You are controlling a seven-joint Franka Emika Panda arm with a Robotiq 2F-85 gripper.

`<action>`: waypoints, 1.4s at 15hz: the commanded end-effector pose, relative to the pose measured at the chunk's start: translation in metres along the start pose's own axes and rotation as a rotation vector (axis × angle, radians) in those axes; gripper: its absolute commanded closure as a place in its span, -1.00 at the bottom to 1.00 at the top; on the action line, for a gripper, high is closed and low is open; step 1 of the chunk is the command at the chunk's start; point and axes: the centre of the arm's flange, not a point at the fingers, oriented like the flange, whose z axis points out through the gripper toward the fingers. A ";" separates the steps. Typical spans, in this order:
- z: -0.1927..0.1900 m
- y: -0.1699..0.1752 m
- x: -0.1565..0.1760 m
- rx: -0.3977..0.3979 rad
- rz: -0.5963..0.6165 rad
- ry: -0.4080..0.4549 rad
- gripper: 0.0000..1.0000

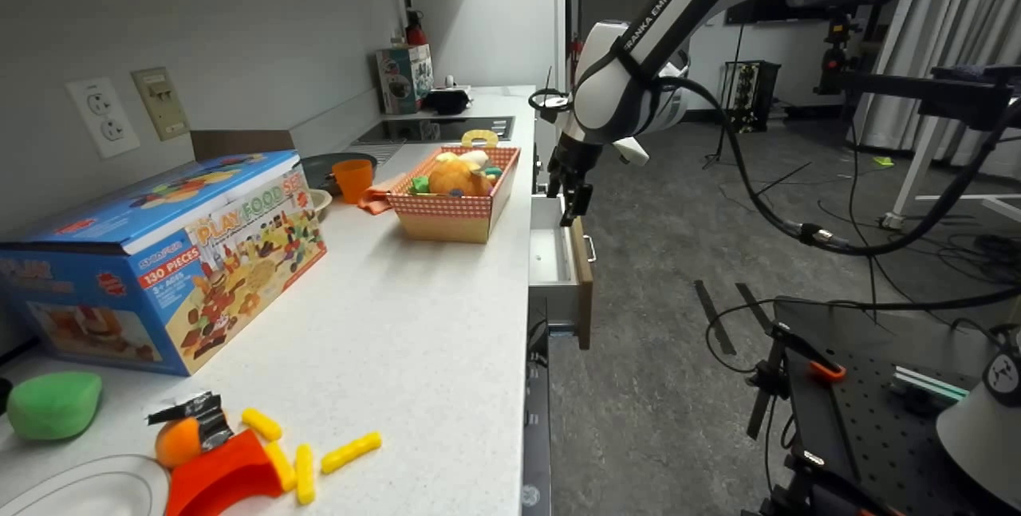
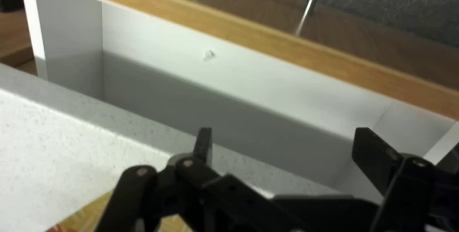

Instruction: Open the drawer, remove the pineapple plushie from the drawer, put it in the box, and then close the drawer

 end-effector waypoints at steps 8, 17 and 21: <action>0.033 0.014 -0.084 0.102 0.075 -0.166 -1.00; 0.072 0.027 -0.050 0.131 0.097 -0.121 -1.00; 0.073 0.029 -0.036 0.110 0.129 -0.087 -1.00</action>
